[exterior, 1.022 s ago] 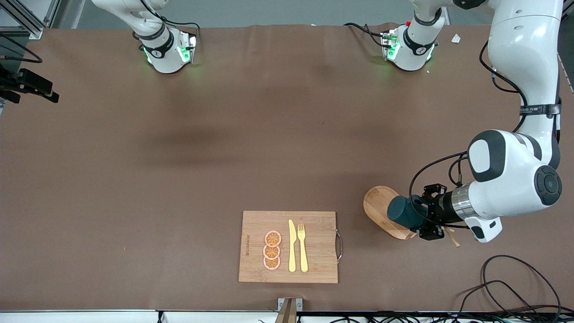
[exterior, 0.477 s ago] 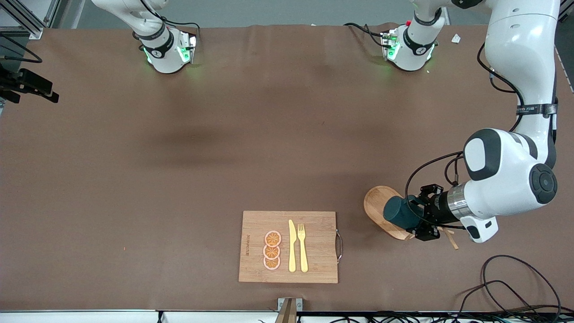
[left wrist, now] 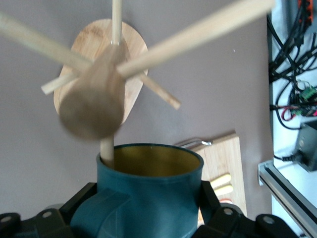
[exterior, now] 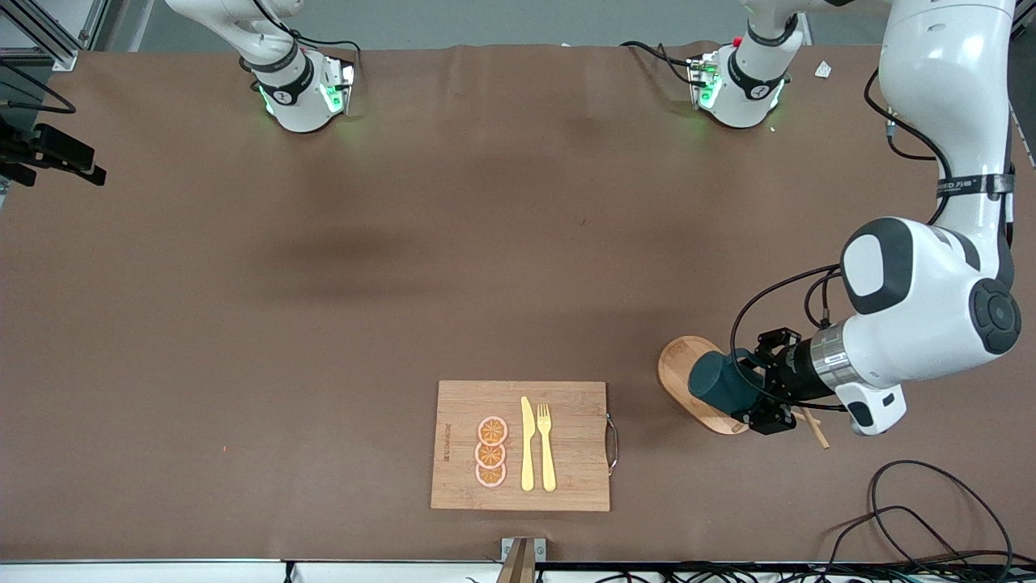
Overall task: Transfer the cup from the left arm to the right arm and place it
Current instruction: 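Lift the teal mug off the stand and carry it to mid-table, then hold the mug with the left gripper while the right gripper approaches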
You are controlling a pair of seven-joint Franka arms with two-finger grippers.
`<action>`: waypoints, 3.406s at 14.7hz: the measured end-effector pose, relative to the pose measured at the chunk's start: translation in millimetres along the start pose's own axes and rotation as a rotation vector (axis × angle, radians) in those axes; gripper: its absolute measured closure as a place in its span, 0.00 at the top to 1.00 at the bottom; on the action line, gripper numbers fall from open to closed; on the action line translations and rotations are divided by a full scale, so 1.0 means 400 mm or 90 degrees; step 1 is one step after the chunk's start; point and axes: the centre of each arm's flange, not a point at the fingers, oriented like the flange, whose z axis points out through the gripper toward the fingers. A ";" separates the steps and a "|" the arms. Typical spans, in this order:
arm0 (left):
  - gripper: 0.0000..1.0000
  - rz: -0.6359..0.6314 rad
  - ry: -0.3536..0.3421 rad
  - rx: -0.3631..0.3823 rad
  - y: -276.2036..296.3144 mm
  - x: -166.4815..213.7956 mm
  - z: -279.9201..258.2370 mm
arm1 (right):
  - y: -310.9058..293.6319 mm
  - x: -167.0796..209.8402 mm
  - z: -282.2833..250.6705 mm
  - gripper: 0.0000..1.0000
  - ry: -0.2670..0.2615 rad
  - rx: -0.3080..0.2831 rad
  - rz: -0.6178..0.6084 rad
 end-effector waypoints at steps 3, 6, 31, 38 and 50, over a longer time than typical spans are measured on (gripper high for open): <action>0.88 -0.009 -0.012 -0.007 0.005 -0.061 -0.025 | 0.000 0.000 0.000 1.00 0.000 0.000 0.000; 0.88 -0.017 -0.025 -0.014 0.010 -0.126 -0.046 | 0.000 0.000 0.000 1.00 0.000 0.000 0.000; 0.88 0.685 0.587 -0.090 -0.448 -1.273 0.630 | 0.003 -0.001 -0.016 1.00 0.009 -0.001 0.002; 0.88 0.885 0.754 -0.172 -0.607 -1.279 0.932 | 0.015 0.018 0.001 1.00 0.007 -0.001 0.009; 0.88 0.814 0.842 -0.374 -0.727 -1.247 1.105 | 0.057 0.094 0.084 1.00 -0.003 -0.003 0.027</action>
